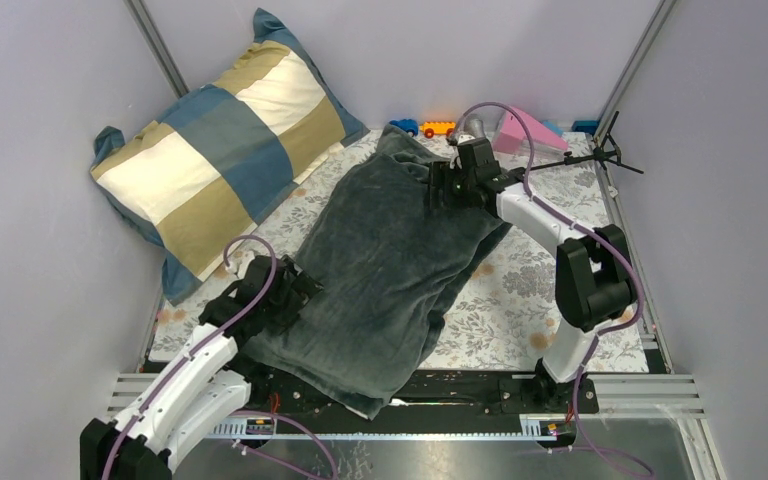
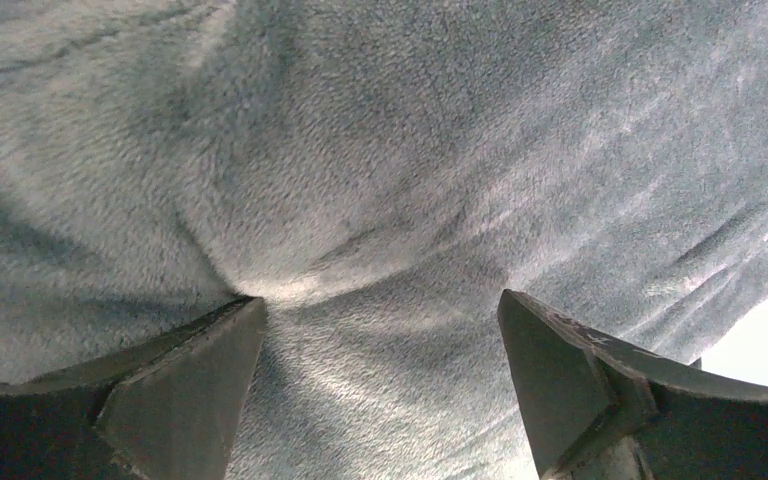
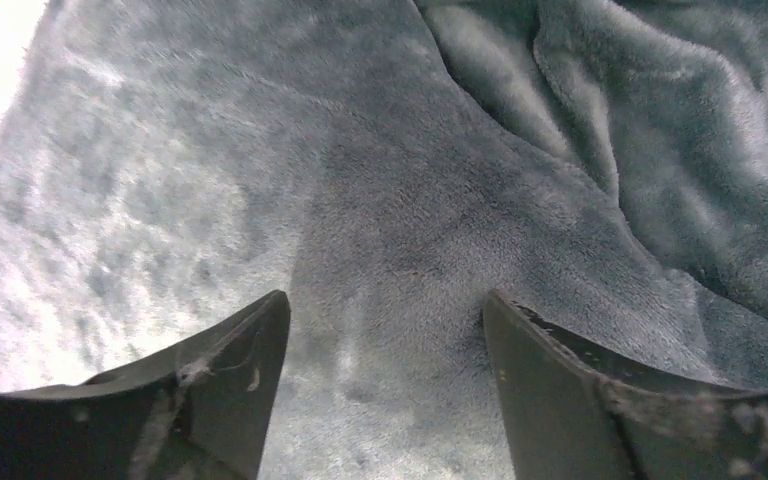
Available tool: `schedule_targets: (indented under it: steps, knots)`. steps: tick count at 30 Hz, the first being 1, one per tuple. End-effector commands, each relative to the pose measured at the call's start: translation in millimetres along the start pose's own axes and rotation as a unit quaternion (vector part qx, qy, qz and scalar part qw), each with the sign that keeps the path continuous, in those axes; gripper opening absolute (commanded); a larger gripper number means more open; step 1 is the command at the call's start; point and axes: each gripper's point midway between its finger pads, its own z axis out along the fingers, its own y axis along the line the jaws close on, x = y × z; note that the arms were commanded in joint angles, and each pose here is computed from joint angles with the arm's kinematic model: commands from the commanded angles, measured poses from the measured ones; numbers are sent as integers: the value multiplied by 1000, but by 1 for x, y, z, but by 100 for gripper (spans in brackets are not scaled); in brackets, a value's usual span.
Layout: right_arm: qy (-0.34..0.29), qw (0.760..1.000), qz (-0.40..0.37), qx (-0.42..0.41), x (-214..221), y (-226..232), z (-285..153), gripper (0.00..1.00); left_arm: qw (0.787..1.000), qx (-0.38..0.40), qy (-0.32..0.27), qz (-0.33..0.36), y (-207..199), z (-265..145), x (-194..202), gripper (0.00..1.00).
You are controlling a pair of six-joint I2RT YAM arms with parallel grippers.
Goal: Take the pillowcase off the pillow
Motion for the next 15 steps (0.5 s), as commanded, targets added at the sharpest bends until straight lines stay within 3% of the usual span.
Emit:
schedule_targets:
  steps: [1,8,9,15]
  knots:
    - [34,999,-41,7,9,6,1,67,999,12,33,-8,1,20,16,97]
    - [45,998,-36,-14,34,28,-16,5,1000,-3,12,2,-7,55,2,97]
    - [48,998,-36,-23,38,33,-22,0,1000,-10,3,5,-11,58,-6,97]
    - [33,995,-60,-73,65,73,-78,0,999,-9,-37,32,-42,82,-43,97]
